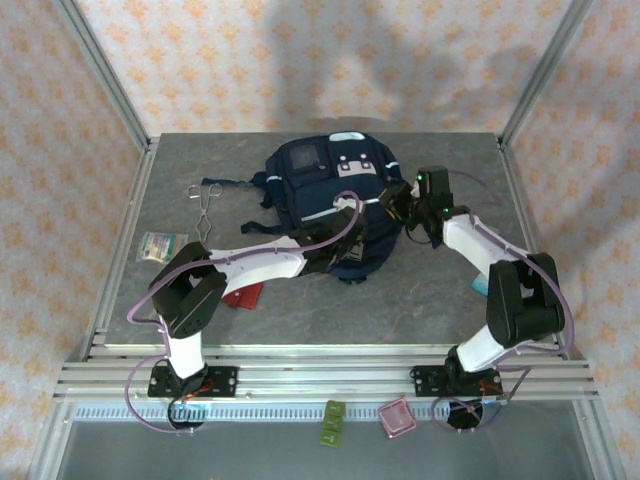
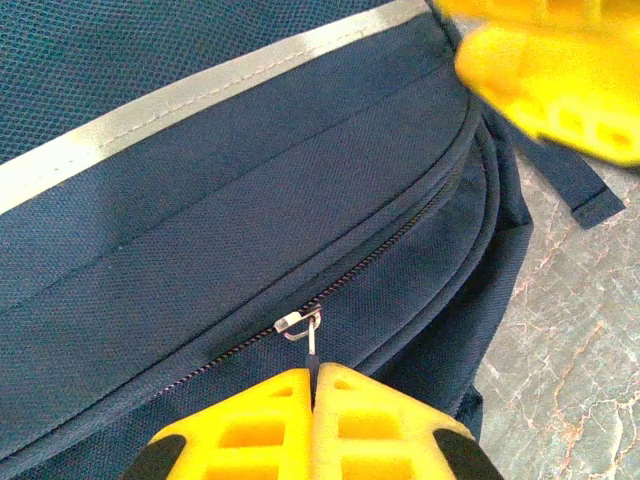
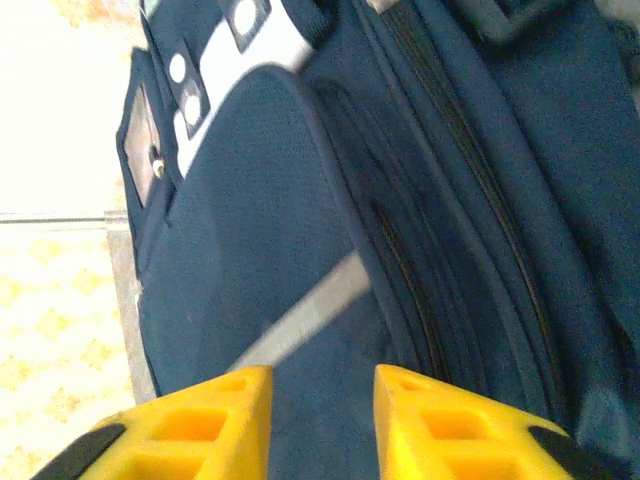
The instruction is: Pack books, pencil case, and school supplies into a backpack
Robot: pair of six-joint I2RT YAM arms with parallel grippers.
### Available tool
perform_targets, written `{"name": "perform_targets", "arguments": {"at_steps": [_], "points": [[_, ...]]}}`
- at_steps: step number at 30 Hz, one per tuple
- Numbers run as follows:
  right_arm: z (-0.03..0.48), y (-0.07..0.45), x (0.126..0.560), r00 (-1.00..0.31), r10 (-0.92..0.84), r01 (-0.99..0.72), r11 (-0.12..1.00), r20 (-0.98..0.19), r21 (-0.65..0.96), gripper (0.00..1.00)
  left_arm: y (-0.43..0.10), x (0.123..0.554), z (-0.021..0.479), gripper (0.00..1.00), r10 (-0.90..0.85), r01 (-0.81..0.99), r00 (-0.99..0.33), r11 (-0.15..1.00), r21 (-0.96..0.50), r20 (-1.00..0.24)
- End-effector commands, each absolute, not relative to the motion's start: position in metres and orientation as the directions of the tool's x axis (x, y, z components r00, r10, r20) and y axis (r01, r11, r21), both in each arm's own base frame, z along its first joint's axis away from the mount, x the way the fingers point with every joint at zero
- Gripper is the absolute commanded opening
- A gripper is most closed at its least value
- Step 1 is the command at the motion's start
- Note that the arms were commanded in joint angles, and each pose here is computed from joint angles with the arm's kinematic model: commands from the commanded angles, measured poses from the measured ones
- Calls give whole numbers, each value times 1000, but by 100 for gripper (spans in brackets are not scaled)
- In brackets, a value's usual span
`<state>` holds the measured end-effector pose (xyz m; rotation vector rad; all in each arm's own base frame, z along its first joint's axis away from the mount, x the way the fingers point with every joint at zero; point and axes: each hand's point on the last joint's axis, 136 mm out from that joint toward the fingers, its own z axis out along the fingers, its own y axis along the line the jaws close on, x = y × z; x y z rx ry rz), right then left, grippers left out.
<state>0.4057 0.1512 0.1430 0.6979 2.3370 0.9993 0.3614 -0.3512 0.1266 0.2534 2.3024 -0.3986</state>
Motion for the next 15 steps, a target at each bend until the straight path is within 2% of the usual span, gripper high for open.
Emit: {"name": "perform_targets", "arguments": {"at_steps": [1, 3, 8, 15], "points": [[158, 160, 391, -738, 630, 217, 563, -243, 798, 38, -362, 362, 139, 0, 58, 325, -676, 918, -227, -735], [153, 160, 381, -734, 638, 238, 561, -232, 793, 42, -362, 363, 140, 0, 55, 324, -673, 918, -228, -738], [148, 166, 369, -738, 641, 246, 548, -212, 800, 43, -362, 364, 140, 0, 57, 326, -672, 918, -226, -738], [147, 180, 387, -743, 640, 237, 528, -198, 815, 40, -363, 361, 138, 0, 61, 331, -679, 915, -231, -732]]}}
